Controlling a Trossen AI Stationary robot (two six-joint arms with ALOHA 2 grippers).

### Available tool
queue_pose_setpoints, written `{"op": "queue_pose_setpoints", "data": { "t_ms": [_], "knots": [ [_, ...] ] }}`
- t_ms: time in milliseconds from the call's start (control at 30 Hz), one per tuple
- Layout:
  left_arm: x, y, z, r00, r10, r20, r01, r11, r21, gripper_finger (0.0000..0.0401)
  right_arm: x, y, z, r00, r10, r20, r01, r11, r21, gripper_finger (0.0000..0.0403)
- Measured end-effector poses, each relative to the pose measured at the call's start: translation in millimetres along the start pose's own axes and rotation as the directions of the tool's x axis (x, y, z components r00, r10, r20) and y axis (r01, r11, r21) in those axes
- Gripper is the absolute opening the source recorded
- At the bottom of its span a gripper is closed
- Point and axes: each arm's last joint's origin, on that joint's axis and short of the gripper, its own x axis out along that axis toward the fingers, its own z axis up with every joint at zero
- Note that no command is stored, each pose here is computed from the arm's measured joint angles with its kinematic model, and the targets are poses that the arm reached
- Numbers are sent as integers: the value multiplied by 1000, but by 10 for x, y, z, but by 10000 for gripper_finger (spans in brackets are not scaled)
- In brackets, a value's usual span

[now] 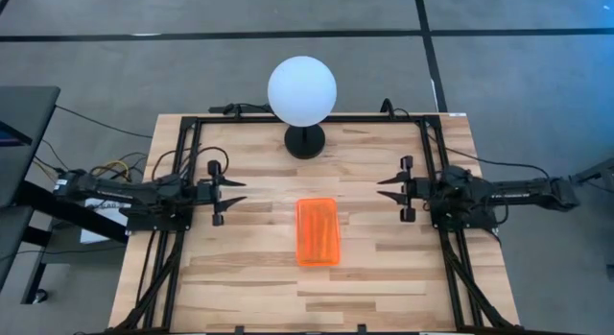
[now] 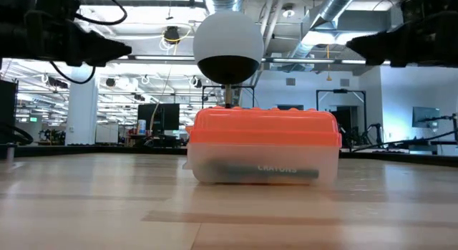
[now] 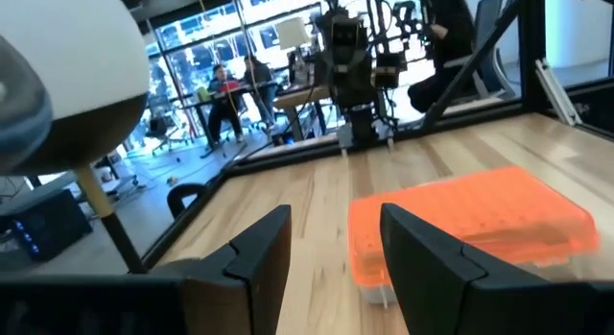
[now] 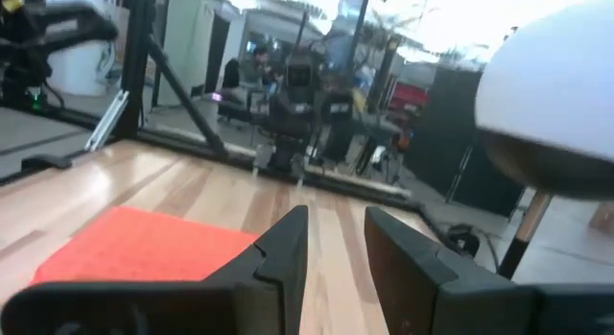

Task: Pick & place school supplies into a supply box
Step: Return to Home Position

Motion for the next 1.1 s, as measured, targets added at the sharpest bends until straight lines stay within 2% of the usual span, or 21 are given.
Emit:
{"op": "queue_pose_setpoints", "data": {
  "t_ms": [433, 1100],
  "knots": [
    [-216, 42, -7, 1000, 11, 22, -11, 1000, 18, 157, -239, 10, 44, 999, -18, 50, 18, 1000, 2, 101],
    [-216, 38, -17, 1000, 3, -3, -3, 1000, 29, 157, -243, 25, -20, 999, -9, -43, 10, 1000, 29, 101]
  ]
}}
